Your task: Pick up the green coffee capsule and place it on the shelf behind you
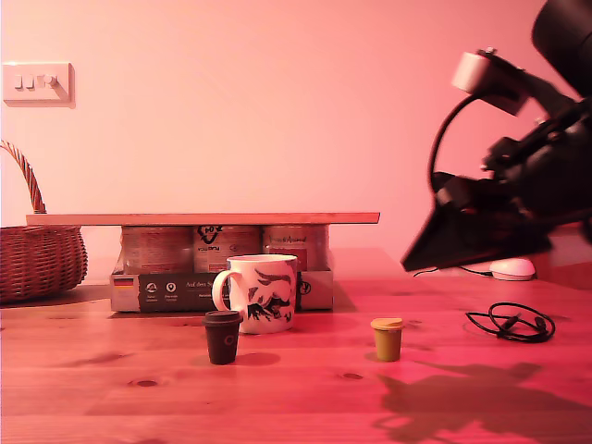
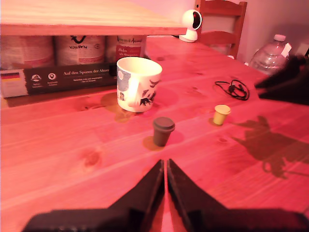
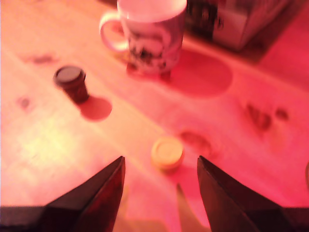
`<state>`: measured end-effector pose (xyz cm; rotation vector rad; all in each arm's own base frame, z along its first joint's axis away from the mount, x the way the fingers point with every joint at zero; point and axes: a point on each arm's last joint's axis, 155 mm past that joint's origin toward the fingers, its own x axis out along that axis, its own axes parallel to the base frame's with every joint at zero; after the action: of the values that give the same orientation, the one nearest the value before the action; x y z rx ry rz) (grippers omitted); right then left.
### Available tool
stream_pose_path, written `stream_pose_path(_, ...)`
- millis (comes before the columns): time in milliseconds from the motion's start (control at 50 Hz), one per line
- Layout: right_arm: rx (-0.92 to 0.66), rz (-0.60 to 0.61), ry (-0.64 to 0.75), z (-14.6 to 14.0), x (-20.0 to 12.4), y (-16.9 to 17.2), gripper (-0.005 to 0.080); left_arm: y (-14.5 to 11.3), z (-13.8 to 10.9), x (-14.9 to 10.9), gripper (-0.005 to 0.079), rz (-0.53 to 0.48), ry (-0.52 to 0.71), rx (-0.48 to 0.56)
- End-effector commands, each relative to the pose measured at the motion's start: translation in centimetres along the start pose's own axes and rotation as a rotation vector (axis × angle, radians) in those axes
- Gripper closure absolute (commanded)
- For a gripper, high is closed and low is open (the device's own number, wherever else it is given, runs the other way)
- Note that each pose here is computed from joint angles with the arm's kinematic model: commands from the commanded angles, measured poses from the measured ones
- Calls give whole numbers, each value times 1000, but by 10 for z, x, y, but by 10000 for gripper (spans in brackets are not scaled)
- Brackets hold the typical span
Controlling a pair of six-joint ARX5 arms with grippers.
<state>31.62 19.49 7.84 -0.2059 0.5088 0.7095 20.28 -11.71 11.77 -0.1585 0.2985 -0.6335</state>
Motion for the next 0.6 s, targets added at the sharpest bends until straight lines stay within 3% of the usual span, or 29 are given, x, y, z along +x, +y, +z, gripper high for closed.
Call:
stream_pose_path(0,-8,8,20,-9,5,3,324,-1,4,-1,764,-1,-11,14)
stream_pose_path(580,14,60,129,-56,34,10,323,5,4,-1,764,31,-14,13)
